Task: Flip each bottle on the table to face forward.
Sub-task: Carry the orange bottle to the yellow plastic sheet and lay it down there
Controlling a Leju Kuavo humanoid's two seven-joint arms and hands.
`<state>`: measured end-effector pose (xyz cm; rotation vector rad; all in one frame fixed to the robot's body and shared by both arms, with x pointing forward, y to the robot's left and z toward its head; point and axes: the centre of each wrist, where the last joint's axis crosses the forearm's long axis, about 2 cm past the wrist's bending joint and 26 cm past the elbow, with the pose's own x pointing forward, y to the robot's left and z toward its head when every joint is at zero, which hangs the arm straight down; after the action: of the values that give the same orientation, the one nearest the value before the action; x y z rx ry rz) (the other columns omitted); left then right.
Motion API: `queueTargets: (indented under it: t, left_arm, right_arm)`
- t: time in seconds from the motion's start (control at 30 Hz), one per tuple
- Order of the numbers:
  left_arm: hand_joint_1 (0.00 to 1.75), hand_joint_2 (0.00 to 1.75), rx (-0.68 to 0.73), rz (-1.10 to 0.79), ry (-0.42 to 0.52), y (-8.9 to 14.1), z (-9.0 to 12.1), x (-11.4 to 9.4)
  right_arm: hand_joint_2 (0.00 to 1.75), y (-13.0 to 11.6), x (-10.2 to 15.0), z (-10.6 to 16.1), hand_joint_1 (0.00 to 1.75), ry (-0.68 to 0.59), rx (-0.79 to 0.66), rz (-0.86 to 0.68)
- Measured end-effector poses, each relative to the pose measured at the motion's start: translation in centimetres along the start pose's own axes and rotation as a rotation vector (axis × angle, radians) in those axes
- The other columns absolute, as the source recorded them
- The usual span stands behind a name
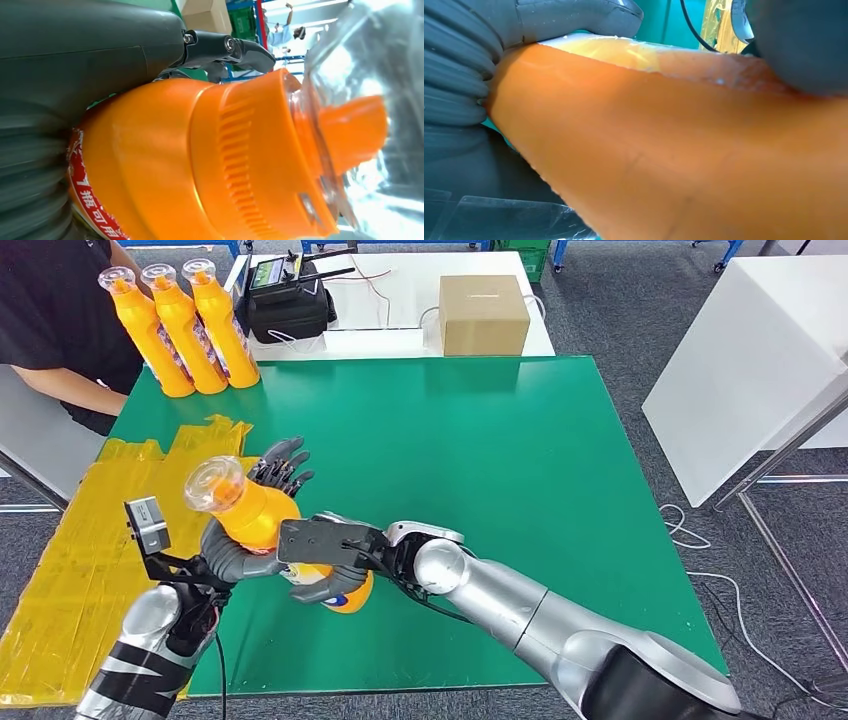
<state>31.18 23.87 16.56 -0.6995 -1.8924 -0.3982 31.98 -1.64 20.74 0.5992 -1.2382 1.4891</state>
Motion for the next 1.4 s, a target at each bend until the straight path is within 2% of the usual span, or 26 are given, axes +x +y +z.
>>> queueTargets:
  t: [0.83, 0.87, 0.9, 0.97, 1.0, 1.03, 1.17, 1.4]
  left_arm:
    - [1.75, 1.75, 0.003, -0.009, 0.015, 0.2, -0.3, -0.5]
    - [1.75, 1.75, 0.003, -0.01, 0.016, 0.3, -0.3, -0.4]
    - [1.75, 1.75, 0.004, -0.01, 0.017, 0.3, -0.4, -0.4]
    - [1.75, 1.75, 0.009, -0.013, 0.019, 0.4, -0.6, -0.3]
    - [1.75, 1.75, 0.014, -0.016, 0.02, 0.4, -0.7, -0.2]
    - [1.75, 1.75, 0.021, -0.019, 0.022, 0.5, -0.8, -0.1]
    - [1.75, 1.75, 0.07, -0.047, 0.029, 1.0, -0.7, 0.2]
    - [1.75, 1.75, 0.19, -0.191, 0.051, 3.3, 0.3, 1.2]
  right_arm:
    - [1.75, 0.3, -0.5, -0.2, 1.75, 0.032, 0.008, -0.011]
    - [1.75, 0.3, -0.5, -0.2, 1.47, 0.032, 0.005, -0.011]
    - [1.75, 0.3, -0.5, -0.2, 1.03, 0.032, 0.0, -0.012]
    - [0.87, 0.3, -0.5, -0.2, 0.16, 0.031, -0.025, -0.012]
    - [0.44, 0.3, -0.4, -0.2, 0.0, 0.03, -0.042, -0.011]
    - [0.0, 0.3, -0.4, -0.1, 0.0, 0.026, -0.062, -0.011]
    - [0.0, 0.4, -0.8, 0.5, 0.0, -0.012, -0.134, -0.032]
    - [0.0, -0.2, -1.6, 2.8, 0.0, -0.076, -0.231, -0.041]
